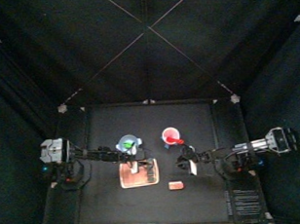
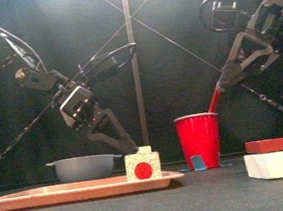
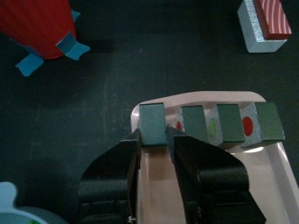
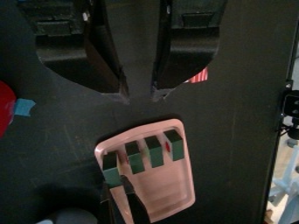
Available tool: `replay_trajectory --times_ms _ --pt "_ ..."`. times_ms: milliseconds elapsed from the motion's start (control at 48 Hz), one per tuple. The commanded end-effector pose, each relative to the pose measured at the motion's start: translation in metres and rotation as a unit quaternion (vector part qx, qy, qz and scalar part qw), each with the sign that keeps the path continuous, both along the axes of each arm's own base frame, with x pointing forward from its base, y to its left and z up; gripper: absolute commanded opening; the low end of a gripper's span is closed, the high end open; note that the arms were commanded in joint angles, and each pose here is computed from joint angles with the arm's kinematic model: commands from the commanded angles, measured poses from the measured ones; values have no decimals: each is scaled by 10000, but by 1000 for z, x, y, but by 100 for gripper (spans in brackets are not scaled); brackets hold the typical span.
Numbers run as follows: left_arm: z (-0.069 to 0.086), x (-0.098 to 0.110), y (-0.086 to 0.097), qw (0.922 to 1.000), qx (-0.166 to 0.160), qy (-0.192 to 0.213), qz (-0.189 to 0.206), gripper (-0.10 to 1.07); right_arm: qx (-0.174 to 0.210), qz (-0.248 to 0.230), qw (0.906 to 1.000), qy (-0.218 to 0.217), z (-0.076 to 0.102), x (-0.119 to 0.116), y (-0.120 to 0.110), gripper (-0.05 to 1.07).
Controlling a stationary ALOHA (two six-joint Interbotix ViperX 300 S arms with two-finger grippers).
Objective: Place green sushi piece right of plate
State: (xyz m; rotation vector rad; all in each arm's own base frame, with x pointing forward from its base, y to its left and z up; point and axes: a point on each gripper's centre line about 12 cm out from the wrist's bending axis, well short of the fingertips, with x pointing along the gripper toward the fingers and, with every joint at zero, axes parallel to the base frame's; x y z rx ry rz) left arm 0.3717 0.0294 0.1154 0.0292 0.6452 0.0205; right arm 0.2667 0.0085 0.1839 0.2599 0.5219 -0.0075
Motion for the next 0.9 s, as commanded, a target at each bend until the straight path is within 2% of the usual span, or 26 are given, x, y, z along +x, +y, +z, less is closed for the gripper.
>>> replay_trajectory --times_ms 0,208,417,479,646,875 --pt "15 7 1 9997 13 -229 10 48 -4 18 9999 -144 8 3 0 69" --pt "28 8 1 9991 30 -420 9 48 -80 -14 9994 -342 24 -2 -1 69" --pt "50 20 2 9972 55 -741 14 48 -402 -7 9959 -812 59 -19 -4 69" --pt "54 26 2 9966 67 -816 1 48 -470 3 9945 -939 65 -26 -5 69" --pt "59 49 6 9954 94 -952 14 48 -429 -20 9943 -976 59 -40 -5 69" --pt "48 84 11 9952 109 -974 20 48 -376 -33 9969 -684 37 -47 -5 69"
